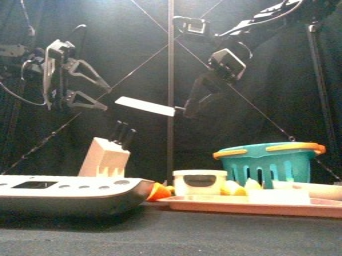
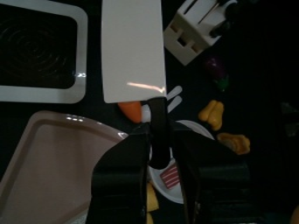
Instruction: Grab cleaver with other hand
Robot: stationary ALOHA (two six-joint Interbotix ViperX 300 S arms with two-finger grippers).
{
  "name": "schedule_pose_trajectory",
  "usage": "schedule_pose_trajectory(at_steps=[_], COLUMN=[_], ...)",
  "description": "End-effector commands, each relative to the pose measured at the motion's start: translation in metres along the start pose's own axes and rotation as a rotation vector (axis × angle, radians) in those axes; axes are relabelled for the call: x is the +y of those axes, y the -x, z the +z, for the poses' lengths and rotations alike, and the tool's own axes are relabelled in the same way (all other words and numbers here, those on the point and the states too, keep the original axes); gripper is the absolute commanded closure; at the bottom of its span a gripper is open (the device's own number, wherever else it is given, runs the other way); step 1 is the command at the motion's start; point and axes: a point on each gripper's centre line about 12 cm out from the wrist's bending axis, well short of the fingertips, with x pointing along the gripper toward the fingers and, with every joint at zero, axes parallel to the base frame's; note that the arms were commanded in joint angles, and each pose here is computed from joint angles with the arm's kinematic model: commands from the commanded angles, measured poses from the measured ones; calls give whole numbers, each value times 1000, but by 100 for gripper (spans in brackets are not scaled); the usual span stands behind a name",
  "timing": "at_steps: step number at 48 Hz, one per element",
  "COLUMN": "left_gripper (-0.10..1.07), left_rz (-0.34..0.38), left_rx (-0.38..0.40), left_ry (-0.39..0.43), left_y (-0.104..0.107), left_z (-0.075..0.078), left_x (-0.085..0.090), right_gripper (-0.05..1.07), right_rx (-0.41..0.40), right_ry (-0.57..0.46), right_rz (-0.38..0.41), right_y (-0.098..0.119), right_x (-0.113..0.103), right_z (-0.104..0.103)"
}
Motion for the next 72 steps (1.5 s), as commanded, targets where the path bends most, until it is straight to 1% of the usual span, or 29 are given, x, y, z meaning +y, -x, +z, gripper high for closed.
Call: schedule_pose_trajectory(at_steps=[1,5,9,17,25,30,36,47,57,68,72], left_gripper=[9,9,9,9,9,9,9,11,11,12,15], left_rz=[-12,-23,-49,-96,-137,-148,-165,-158,-165,-155,-154], left_rx=[-30,-27,-37,-78,-61,-40,-46,-63,-57,-48,-49], left_ry=[52,103,143,195,209,217,226,235,223,221,222], left_y=[-3,-3,-2,-1,-3,-8,-15,-22,-26,-29,-30], left_z=[9,7,8,12,9,4,1,-2,-2,-5,-4], left_x=[-6,-8,-13,-19,-24,-25,-27,-23,-25,-23,-24], right_gripper=[50,50,50,50,50,50,50,50,50,50,50], right_rx=[-55,-62,-62,-75,-80,-87,-90,-82,-84,-84,-83], right_ry=[4,10,20,33,47,51,54,58,55,54,53], right_rz=[-17,-22,-26,-34,-44,-47,-50,-50,-54,-55,-56], right_y=[9,9,9,10,10,11,11,11,11,11,11], right_x=[-7,-8,-9,-10,-12,-13,-14,-13,-15,-15,-16], right_z=[16,19,19,23,25,27,28,26,27,27,27])
